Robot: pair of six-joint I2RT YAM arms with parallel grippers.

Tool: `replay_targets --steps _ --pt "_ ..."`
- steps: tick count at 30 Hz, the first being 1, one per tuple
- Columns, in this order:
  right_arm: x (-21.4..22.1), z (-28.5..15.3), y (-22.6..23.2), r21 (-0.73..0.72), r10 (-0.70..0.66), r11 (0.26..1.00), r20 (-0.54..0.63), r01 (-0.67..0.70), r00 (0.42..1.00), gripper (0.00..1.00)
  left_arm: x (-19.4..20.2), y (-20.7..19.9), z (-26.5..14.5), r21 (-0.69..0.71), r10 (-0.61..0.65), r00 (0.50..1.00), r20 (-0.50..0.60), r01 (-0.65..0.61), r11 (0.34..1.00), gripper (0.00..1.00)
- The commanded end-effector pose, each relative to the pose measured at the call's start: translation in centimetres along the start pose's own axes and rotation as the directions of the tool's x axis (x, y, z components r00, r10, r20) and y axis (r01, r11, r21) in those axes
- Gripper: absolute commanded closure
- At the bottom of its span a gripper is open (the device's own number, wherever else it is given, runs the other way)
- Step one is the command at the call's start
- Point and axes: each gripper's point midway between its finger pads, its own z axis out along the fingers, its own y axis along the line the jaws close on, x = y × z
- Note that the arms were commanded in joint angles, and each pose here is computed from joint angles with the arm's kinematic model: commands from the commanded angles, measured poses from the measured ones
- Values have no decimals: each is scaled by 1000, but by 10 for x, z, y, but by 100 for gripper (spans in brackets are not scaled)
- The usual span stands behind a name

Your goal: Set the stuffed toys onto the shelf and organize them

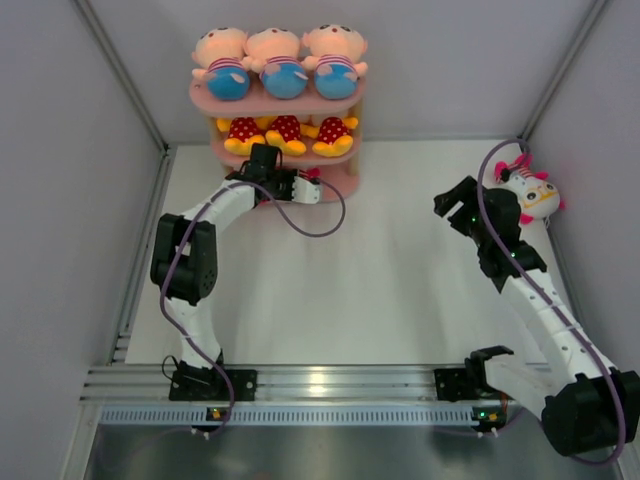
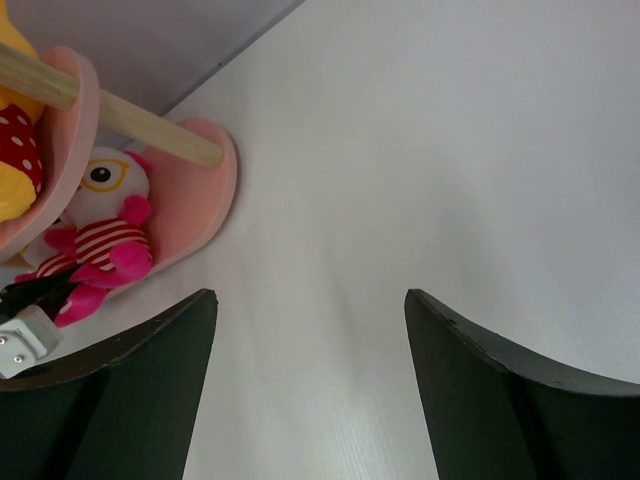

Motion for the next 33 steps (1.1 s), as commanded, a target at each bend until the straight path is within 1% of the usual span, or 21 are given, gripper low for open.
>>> replay_targets --steps 1,7,10,13,14,17,18,20,26,29,30,31,32,33 --pt "-30 -1 11 -45 -2 999 82 5 997 23 0 10 -5 -20 14 1000 11 -14 1000 100" --pt "-30 8 -12 -4 21 1000 32 -21 999 22 16 8 -11 -15 0 999 -36 0 1000 100" --pt "-32 9 -22 9 39 999 28 -39 999 23 14 4 -13 -7 -4 1000 -31 4 1000 100" --pt "-32 8 -23 5 42 999 23 -43 999 22 13 -1 -15 2 -7 1000 -30 7 1000 100" --pt "-39 7 -32 28 52 998 46 -54 998 22 13 -2 -16 2 -13 999 -31 13 1000 85" --pt "-42 5 -35 35 51 998 54 -53 997 22 13 -3 -21 -4 -33 999 -38 33 999 56" --pt "-45 4 -35 34 53 998 59 -55 997 21 12 -2 -23 -9 -32 999 -38 32 999 53" --pt "-48 2 -36 37 52 998 67 -55 996 21 11 1 -28 -18 -28 999 -41 27 999 50" --pt "-47 -2 -31 4 50 999 41 -51 998 21 7 8 -40 -44 -19 999 -39 17 999 50" --pt "-45 -5 -39 25 35 999 26 -35 999 20 3 5 -53 -52 9 999 -41 -11 999 47" --pt "-44 -7 -44 41 33 999 21 -34 999 20 2 1 -55 -47 15 999 -42 -17 999 45" --pt "-45 -7 -49 55 28 998 22 -29 999 19 1 -2 -58 -44 21 999 -42 -23 999 40" --pt "-51 -9 -58 82 37 996 37 -40 999 18 0 -7 -62 -41 33 999 -42 -34 999 38" --pt "-55 -9 -65 100 44 994 45 -48 998 18 -1 -8 -65 -42 36 998 -42 -37 998 36"
